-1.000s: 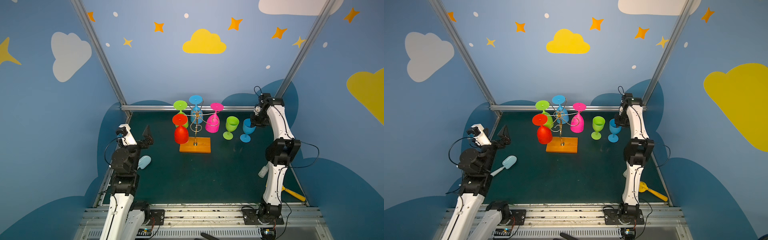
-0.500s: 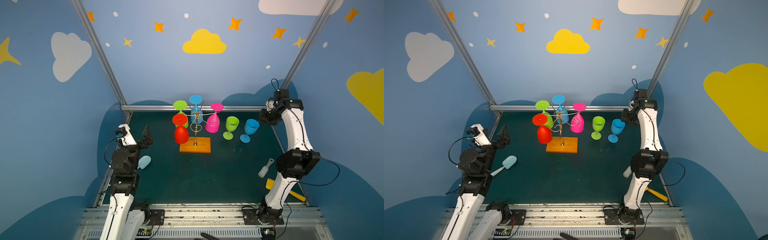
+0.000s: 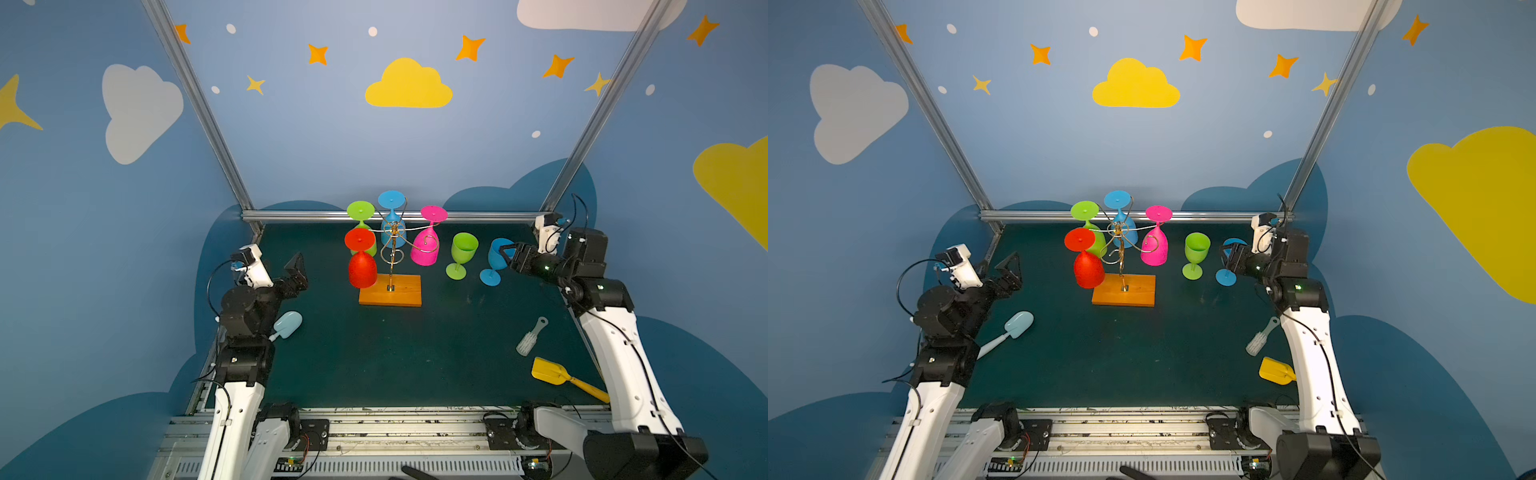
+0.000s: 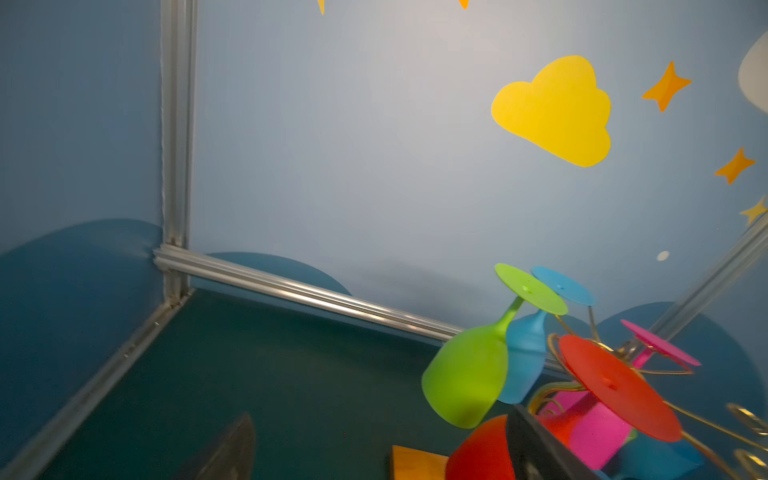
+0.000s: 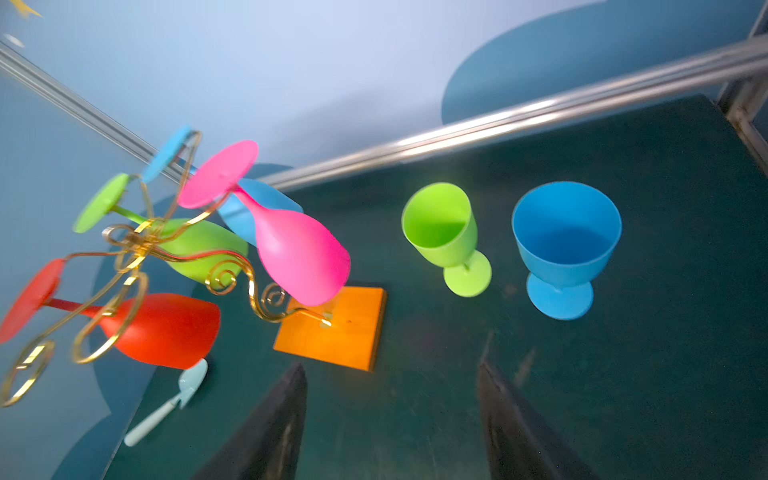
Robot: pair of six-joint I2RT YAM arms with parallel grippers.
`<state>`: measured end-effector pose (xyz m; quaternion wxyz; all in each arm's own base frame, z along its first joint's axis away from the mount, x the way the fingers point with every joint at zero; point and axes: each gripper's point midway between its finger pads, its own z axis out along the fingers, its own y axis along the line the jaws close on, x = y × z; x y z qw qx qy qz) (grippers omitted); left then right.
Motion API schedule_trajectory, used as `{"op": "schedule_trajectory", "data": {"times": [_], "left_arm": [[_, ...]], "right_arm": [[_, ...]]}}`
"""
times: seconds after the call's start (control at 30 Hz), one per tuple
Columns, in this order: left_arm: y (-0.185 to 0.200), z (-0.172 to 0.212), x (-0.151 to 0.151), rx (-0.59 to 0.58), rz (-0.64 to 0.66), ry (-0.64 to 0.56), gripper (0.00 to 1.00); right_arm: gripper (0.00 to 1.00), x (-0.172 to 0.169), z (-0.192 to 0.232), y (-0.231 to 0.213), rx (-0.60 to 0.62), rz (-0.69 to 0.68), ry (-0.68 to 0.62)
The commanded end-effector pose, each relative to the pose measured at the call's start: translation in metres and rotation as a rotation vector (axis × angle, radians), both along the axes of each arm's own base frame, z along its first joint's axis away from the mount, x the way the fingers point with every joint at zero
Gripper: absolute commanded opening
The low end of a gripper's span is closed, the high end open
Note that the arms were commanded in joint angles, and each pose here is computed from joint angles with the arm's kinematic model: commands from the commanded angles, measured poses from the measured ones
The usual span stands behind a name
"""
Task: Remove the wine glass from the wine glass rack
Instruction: 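Raise the right gripper off the blue glass while the left arm turns toward the rack, then reach the left gripper to the red glass hanging on the rack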
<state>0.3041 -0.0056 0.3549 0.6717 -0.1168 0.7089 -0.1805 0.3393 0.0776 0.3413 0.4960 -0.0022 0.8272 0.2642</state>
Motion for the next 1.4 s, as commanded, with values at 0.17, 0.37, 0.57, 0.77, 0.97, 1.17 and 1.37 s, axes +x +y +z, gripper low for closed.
{"op": "schedule_trajectory", "data": {"times": [0.17,0.37,0.57,0.77,0.97,1.17,1.37], "left_arm": [[-0.062,0.016,-0.001,-0.276,-0.405,0.128,0.80],[-0.088,0.023,-0.002,-0.386,-0.597,0.197,0.69],[-0.101,0.023,0.005,-0.486,-0.693,0.233,0.64],[-0.115,0.020,0.010,-0.497,-0.740,0.265,0.61],[-0.124,0.013,0.018,-0.503,-0.747,0.293,0.59],[-0.128,0.020,0.027,-0.497,-0.756,0.278,0.56],[-0.129,0.017,0.039,-0.498,-0.742,0.279,0.55]], "right_arm": [[0.67,-0.013,0.017,0.035,0.082,0.132,-0.145],[0.67,-0.016,0.004,0.049,0.097,0.187,-0.125],[0.67,-0.020,-0.001,0.058,0.105,0.220,-0.122],[0.67,-0.024,-0.008,0.063,0.101,0.228,-0.109],[0.67,-0.027,-0.008,0.068,0.114,0.239,-0.108],[0.67,-0.029,-0.007,0.071,0.111,0.248,-0.110],[0.67,-0.030,-0.005,0.073,0.118,0.251,-0.120]]}}
